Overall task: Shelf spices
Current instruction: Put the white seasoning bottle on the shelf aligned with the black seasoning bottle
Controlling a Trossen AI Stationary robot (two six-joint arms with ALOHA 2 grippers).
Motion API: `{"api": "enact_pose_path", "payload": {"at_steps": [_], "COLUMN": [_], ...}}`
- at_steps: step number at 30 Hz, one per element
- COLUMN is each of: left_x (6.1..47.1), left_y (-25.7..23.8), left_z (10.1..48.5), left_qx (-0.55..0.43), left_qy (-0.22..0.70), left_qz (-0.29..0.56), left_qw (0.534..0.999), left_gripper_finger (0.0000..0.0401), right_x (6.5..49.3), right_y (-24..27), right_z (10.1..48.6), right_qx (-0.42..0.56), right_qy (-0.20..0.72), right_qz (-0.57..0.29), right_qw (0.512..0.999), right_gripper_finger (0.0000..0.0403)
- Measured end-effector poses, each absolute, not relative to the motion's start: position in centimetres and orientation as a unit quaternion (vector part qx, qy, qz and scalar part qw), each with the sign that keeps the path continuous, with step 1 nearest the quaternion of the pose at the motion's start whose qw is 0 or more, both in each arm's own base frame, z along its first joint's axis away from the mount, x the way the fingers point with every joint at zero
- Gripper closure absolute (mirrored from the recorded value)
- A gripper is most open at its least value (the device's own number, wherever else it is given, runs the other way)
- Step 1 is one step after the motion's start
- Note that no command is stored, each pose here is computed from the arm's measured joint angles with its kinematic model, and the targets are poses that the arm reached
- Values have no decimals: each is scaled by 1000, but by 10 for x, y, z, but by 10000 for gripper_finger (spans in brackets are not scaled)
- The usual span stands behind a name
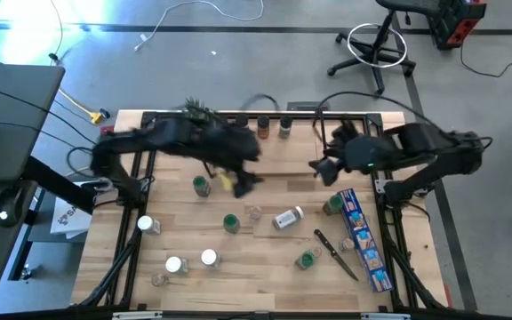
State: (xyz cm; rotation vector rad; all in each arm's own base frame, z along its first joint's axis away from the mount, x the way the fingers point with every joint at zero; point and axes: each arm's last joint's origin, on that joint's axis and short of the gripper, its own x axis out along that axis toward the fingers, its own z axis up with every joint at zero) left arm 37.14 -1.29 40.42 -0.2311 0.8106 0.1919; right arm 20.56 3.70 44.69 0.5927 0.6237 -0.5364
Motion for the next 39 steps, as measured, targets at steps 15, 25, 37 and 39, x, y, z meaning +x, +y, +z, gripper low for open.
{"api": "enact_pose_path", "payload": {"at_steps": [15, 25, 37, 39], "left_x": [473, 491, 496, 494], "left_y": [-43, -48, -48, -47], "left_z": [244, 180, 171, 175], "left_qx": [-95, -108, -138, -139], "left_qy": [504, 555, 545, 544], "left_qz": [124, 98, 122, 128], "left_qw": [849, 819, 818, 817], "left_gripper_finger": [91, 91, 91, 91], "right_x": [145, 136, 136, 136], "right_y": [39, 38, 38, 38], "right_z": [447, 451, 451, 451], "right_qx": [188, 165, 166, 171], "right_qy": [383, 355, 355, 354], "right_qz": [-243, -253, -253, -255], "right_qw": [871, 885, 885, 884], "right_gripper_finger": [96, 96, 96, 96]}}
